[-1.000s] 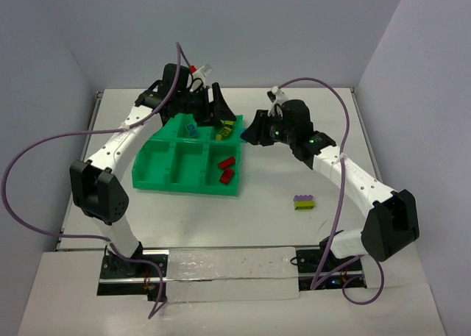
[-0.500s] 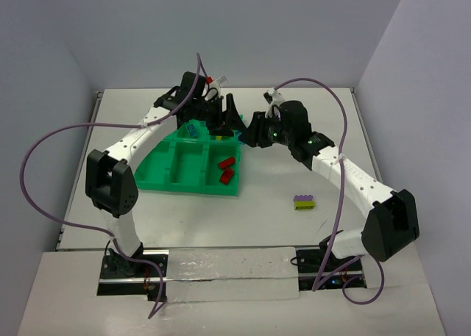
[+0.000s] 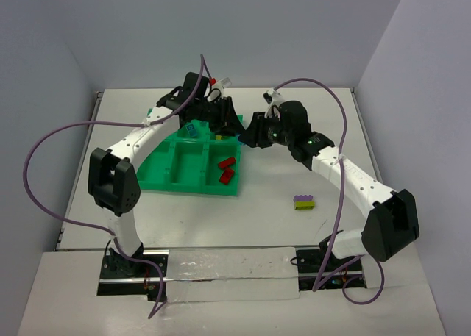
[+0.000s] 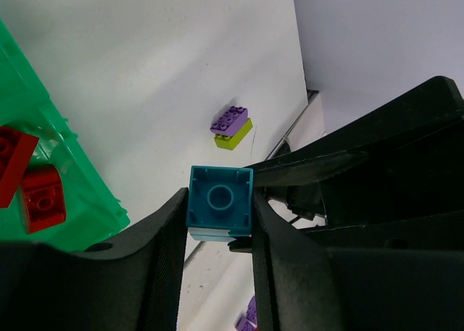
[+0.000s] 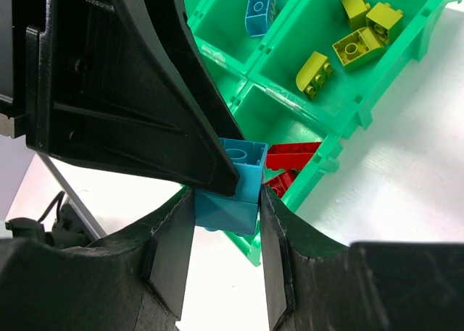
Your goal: Sort the legos into containers by color
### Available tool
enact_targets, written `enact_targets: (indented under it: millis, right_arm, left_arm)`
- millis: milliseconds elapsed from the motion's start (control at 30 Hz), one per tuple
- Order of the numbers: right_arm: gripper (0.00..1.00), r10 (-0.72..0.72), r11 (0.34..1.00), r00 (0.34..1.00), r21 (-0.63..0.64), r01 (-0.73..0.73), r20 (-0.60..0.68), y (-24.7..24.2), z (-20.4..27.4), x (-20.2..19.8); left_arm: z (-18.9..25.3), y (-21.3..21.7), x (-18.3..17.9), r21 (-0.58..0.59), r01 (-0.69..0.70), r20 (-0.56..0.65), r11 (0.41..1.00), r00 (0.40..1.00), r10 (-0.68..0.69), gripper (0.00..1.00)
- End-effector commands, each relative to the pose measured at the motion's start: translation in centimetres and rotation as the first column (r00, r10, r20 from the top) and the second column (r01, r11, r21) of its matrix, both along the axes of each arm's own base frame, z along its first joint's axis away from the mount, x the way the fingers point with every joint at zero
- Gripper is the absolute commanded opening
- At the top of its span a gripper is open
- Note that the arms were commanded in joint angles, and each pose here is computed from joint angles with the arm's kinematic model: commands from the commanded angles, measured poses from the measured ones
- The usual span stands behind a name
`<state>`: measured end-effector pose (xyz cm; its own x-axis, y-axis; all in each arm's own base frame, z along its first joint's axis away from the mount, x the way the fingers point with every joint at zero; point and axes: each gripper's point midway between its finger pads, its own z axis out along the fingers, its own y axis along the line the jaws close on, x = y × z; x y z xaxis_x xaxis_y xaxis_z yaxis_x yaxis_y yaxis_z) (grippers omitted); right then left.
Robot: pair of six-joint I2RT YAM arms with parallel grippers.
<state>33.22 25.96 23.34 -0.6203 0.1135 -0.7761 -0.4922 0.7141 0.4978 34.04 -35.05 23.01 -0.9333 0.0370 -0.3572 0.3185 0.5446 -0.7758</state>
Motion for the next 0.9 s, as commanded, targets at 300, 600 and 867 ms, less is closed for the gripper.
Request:
enact_targets:
  millis: [300,600,867]
  right_arm:
    - [0.62,-0.020,1.000,0.995,0.006,0.020,0.094,-0.4,4.2,0.2]
    - [0.62,-0.004,1.000,0.992,0.022,0.001,0.127,-1.4,6.2,-1.3]
    - [0.64,0.024,0.999,0.995,0.021,-0.026,0.100,-0.4,5.6,-0.7]
  left_arm:
    - [3.1,0.4,1.3,-0.019,-0.033,0.089,0.999,0.995,0.035,0.00]
    - [4.6,2.4,2.6,-0.053,-0.093,0.104,0.994,0.990,0.098,0.00]
    - [5.5,2.4,2.6,-0.067,-0.094,0.111,0.993,0.989,0.101,0.00]
